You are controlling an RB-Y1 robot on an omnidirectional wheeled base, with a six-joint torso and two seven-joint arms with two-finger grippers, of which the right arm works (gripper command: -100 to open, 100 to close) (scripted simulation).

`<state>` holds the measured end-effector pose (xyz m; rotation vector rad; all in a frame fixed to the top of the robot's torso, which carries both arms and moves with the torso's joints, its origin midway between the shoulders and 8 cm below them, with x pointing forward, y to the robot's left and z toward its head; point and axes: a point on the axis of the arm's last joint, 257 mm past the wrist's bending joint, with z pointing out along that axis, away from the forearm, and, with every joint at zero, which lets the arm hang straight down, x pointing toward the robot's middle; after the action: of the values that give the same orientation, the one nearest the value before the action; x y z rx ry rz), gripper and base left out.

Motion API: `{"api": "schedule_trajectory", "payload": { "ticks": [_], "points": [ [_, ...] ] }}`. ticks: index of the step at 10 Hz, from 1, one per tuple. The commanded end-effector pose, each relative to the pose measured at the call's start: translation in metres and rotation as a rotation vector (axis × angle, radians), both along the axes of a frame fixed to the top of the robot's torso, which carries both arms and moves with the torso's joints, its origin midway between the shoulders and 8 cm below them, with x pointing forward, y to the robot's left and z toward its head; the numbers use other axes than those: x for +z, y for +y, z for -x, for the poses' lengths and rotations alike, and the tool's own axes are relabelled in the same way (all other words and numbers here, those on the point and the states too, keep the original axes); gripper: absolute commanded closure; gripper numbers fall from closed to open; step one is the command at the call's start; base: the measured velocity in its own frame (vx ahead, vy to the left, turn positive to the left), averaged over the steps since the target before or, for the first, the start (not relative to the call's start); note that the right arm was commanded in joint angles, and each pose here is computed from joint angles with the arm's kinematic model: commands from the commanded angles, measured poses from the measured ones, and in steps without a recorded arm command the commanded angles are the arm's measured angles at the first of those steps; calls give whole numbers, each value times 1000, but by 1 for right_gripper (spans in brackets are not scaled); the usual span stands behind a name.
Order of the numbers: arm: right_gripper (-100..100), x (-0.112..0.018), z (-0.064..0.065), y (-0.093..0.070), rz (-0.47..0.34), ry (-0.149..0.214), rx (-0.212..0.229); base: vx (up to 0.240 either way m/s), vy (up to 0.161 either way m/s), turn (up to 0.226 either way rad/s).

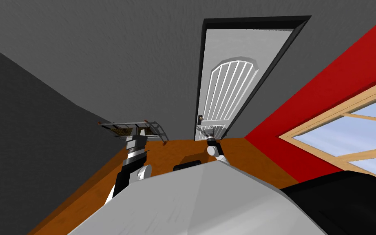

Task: Pull the door open

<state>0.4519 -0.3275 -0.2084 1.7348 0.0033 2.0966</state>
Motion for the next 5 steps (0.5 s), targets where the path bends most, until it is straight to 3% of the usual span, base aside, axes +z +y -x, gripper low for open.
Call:
{"api": "schedule_trajectory", "payload": {
  "ticks": [1, 5],
  "points": [
    [-100, -10, -2, -3, -35, 14, 3, 87, -75, 104],
    [-100, -35, -7, -11, -129, 55, 6, 86, -71, 127]
  ]
}}
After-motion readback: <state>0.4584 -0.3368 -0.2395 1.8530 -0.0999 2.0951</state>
